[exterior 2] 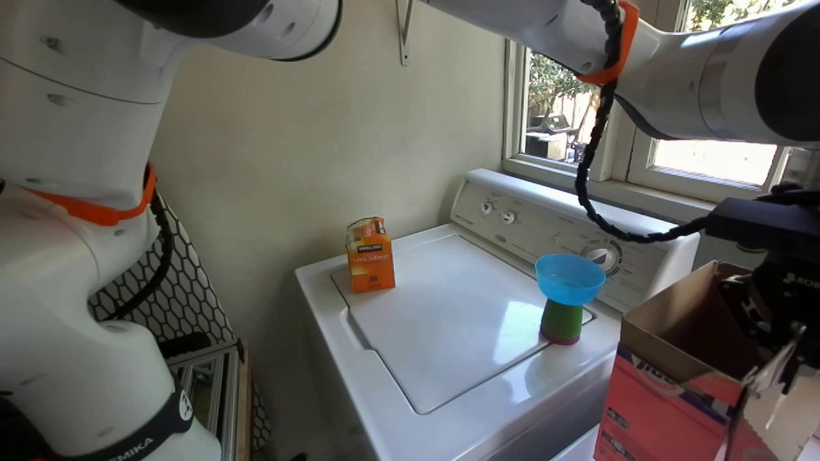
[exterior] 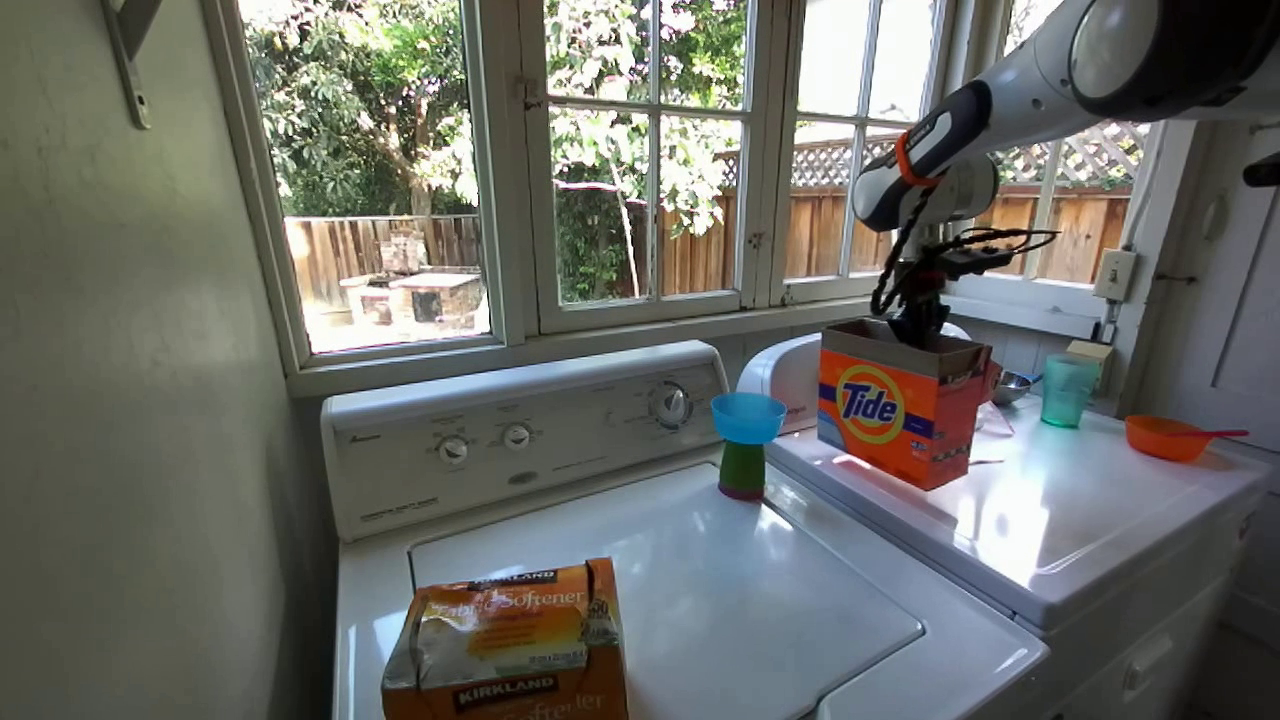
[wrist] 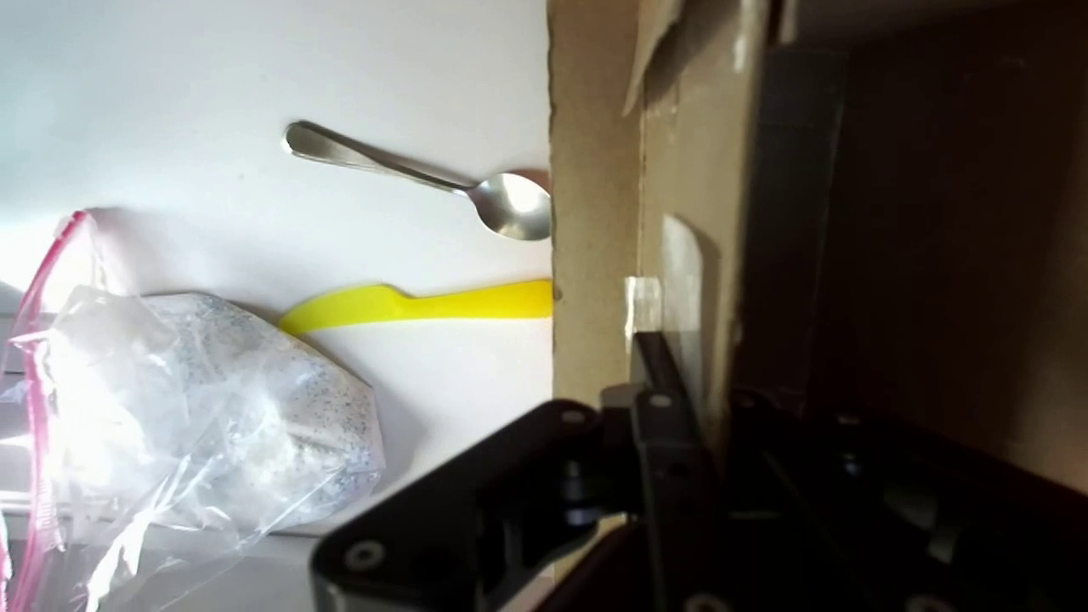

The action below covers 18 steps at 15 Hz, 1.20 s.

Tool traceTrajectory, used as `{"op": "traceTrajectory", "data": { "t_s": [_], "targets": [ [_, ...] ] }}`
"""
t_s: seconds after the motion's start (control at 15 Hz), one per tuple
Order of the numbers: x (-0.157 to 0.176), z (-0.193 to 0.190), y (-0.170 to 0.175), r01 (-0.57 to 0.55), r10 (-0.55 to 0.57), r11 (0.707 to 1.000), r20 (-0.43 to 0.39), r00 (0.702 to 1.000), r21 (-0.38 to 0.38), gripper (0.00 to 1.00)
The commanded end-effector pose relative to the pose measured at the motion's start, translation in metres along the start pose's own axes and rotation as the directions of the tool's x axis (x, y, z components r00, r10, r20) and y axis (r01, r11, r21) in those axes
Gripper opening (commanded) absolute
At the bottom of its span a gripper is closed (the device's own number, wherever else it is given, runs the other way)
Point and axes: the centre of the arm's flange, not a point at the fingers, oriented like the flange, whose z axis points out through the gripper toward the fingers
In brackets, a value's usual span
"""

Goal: Open the box then move it to the right

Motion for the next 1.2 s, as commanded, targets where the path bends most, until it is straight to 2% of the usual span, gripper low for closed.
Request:
{"op": "traceTrajectory", "data": {
  "t_s": [0.0, 0.87, 0.93, 1.0, 1.13],
  "targets": [
    [0.007, 0.004, 0.005, -0.067, 0.067, 0.998, -0.044, 0.997, 0.005, 0.01],
    [0.014, 0.020, 0.006, -0.054, 0.055, 0.998, -0.021, 0.998, 0.012, 0.01],
    [0.014, 0.020, 0.006, -0.049, 0.049, 0.999, -0.017, 0.999, 0.012, 0.29],
    [0.014, 0.020, 0.006, -0.050, 0.050, 0.999, -0.016, 0.999, 0.011, 0.30],
    [0.013, 0.019, 0.006, -0.049, 0.049, 0.999, -0.016, 0.999, 0.012, 0.43]
  ]
}}
